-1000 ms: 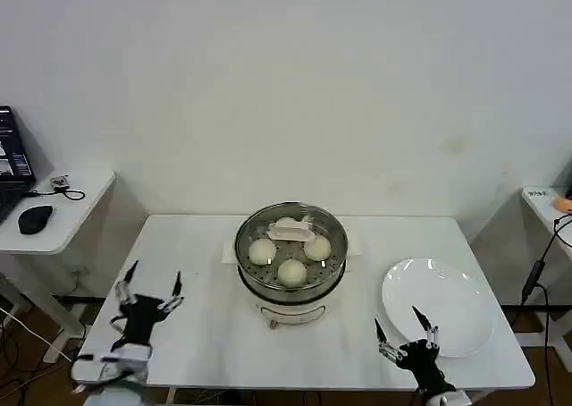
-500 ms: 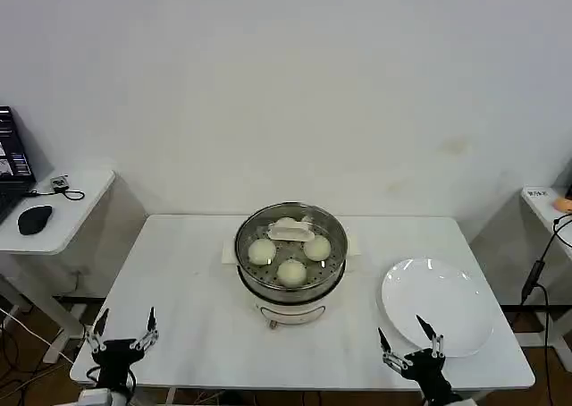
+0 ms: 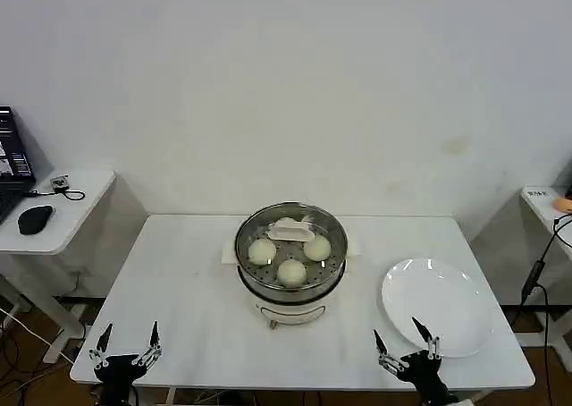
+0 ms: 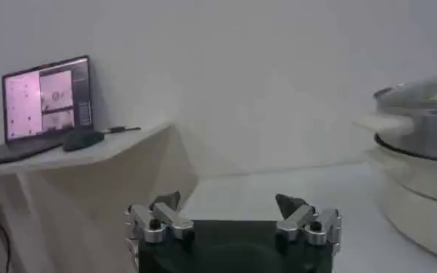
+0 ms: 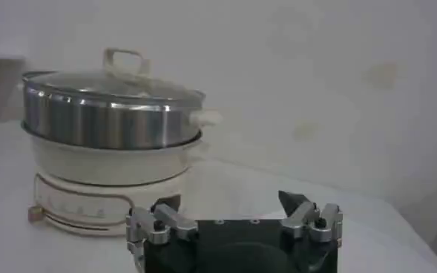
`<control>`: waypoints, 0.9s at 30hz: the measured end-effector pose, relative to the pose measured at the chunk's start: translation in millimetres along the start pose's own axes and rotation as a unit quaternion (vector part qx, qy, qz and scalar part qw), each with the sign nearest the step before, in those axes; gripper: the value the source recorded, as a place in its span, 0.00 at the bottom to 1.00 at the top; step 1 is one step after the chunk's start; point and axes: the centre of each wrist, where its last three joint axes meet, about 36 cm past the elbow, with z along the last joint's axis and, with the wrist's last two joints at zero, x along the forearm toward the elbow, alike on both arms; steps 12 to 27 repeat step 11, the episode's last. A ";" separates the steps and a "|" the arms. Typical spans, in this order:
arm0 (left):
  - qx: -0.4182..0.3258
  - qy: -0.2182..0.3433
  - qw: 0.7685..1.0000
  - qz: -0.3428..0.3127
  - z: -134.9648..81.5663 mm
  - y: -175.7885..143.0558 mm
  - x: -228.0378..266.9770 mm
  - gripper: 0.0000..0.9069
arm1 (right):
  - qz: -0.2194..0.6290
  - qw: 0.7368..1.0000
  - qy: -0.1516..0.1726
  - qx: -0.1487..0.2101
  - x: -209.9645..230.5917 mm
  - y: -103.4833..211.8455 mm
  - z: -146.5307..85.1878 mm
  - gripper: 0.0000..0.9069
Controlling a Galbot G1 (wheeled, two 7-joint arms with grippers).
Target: Take steamed baozi put them in steamer then cover it.
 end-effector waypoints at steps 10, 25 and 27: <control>-0.005 0.005 1.000 0.011 2.0 -9.1 1.6 1.00 | -0.005 1.000 0.008 -0.016 -1.1 4.2 -6.7 1.00; -0.006 0.006 1.000 0.011 2.1 -10.2 2.0 1.00 | -0.006 1.000 0.009 -0.017 -0.8 3.9 -7.1 1.00; -0.006 0.006 1.000 0.011 2.1 -10.2 2.0 1.00 | -0.006 1.000 0.009 -0.017 -0.8 3.9 -7.1 1.00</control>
